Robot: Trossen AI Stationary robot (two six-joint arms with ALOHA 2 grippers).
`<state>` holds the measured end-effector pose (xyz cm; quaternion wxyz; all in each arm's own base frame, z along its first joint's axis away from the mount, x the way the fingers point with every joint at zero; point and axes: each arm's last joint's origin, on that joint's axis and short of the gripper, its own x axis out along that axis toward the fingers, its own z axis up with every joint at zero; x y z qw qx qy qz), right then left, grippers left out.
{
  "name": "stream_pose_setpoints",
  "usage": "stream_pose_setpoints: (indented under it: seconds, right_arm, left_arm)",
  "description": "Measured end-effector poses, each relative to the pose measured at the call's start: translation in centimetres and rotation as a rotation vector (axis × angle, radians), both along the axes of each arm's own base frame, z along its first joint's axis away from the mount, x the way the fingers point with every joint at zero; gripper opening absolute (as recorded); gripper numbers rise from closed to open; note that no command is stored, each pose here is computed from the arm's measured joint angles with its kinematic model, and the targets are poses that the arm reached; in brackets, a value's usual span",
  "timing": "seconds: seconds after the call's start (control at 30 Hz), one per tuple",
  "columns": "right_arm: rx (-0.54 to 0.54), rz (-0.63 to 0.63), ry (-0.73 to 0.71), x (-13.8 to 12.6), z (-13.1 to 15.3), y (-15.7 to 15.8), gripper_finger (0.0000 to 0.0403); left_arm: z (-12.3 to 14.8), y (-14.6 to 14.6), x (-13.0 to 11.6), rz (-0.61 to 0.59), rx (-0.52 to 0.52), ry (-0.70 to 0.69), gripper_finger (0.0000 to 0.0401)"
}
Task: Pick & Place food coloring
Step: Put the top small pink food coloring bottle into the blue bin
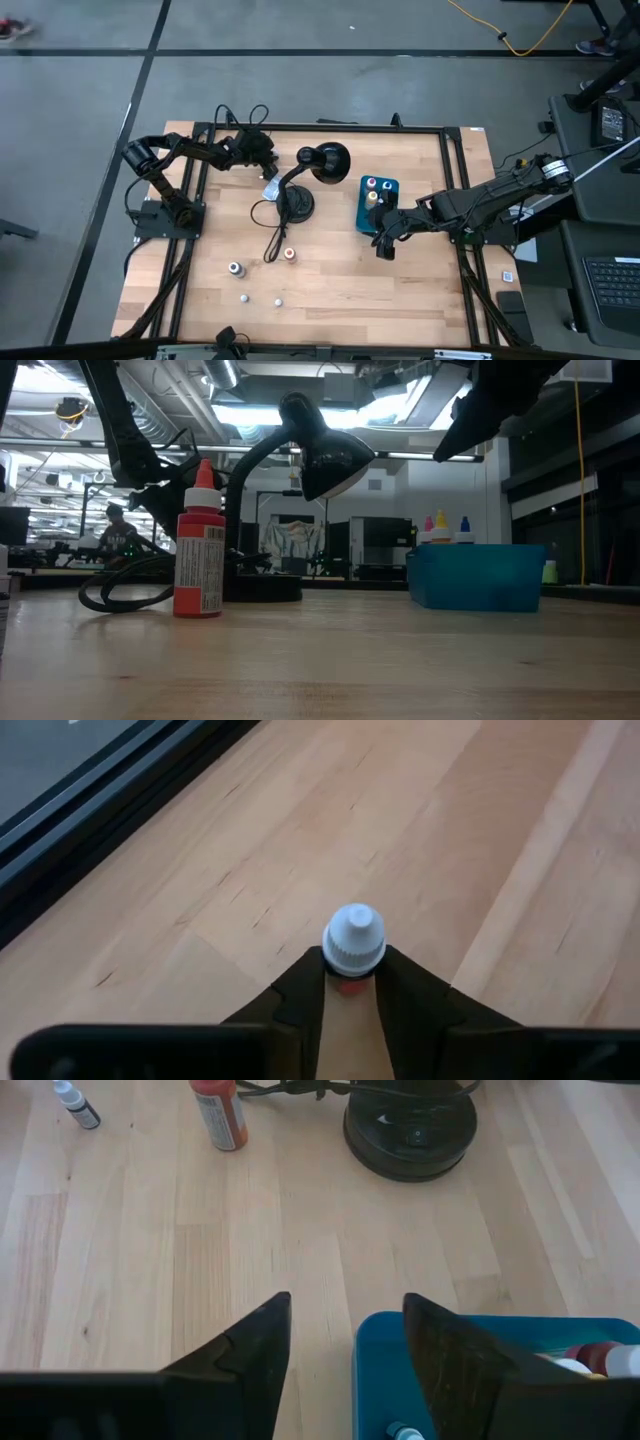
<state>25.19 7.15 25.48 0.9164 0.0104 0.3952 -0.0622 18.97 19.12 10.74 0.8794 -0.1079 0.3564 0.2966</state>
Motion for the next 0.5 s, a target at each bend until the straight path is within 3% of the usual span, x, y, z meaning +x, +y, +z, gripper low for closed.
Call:
stream_pose_setpoints:
  seconds: [0.5]
  right_arm:
    - [0.000,0.000,0.000,0.00,-0.01,0.00,0.0174]
  left_arm:
    - [0.02,-0.12,0.10,-0.020,-0.034,-0.031,0.0073]
